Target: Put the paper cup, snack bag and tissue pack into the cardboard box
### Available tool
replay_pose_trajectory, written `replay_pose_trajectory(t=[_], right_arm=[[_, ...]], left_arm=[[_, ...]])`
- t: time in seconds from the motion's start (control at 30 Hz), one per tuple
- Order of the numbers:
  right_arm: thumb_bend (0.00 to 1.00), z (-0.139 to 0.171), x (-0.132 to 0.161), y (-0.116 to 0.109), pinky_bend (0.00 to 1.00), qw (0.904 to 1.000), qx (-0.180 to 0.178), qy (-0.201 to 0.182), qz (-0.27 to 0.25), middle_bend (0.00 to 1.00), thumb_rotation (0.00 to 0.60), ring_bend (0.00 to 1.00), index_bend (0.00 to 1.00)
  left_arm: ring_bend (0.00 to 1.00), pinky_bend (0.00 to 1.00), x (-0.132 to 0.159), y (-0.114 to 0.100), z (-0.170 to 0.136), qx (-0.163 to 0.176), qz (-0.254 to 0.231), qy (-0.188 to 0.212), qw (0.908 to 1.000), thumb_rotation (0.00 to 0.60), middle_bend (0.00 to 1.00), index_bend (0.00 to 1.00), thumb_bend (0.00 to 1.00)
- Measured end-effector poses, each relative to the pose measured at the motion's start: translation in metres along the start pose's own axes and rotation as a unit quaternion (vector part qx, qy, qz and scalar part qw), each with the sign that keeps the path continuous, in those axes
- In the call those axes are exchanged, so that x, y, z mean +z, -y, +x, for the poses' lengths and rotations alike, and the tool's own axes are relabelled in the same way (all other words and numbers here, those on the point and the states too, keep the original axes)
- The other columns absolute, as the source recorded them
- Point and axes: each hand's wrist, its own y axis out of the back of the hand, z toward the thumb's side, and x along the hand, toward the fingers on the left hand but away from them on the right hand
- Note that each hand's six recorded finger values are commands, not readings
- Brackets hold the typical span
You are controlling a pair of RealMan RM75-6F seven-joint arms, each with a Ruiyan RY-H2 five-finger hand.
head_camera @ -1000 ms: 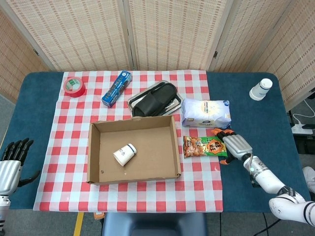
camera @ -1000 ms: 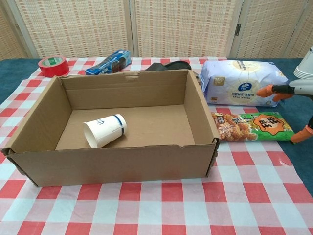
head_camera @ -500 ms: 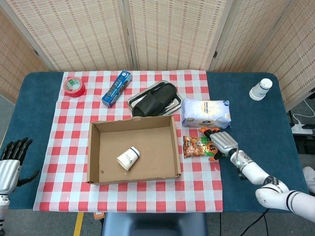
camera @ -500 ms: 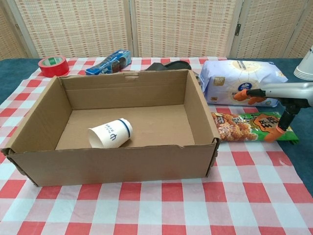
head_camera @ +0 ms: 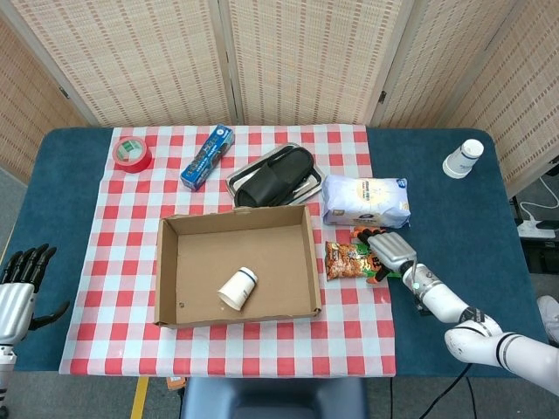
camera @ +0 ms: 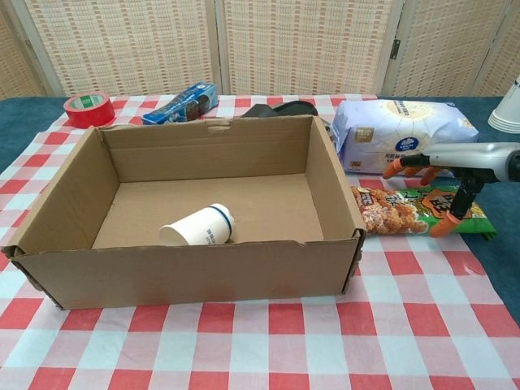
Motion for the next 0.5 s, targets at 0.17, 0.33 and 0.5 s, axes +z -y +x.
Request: replay_pose_trajectory(t=[0.17, 0.33, 0.5], right_arm=[[0.0, -0.0015, -0.0011, 0.0025, 0.24, 1.0, 0.0, 0.003, -0.001, 0.11, 0.6, 0.08, 0.25], [0.0, -0.0029, -0.0014, 0.0051, 0.3, 1.0, -0.002, 0.004, 0.003, 0.15, 0.6, 0.13, 0.33], [0.01, -0.0042, -0.0037, 0.0057, 0.41, 0.9999, -0.009, 0.009, 0.005, 0.23, 0.6, 0.23, 0.47]], left_arm=[[0.0, 0.0, 0.0002, 0.0004, 0.0, -0.001, 0.0, 0.0, 1.0, 0.6, 0.0, 0.0, 0.22], [0.0, 0.0, 0.0, 0.0004, -0.0001, -0.001, 0.0, 0.0, 1.0, 0.6, 0.0, 0.0, 0.22], [0.0, 0.0, 0.0006, 0.0014, -0.0006, -0.003, 0.0, 0.001, 1.0, 0.6, 0.0, 0.0, 0.22]])
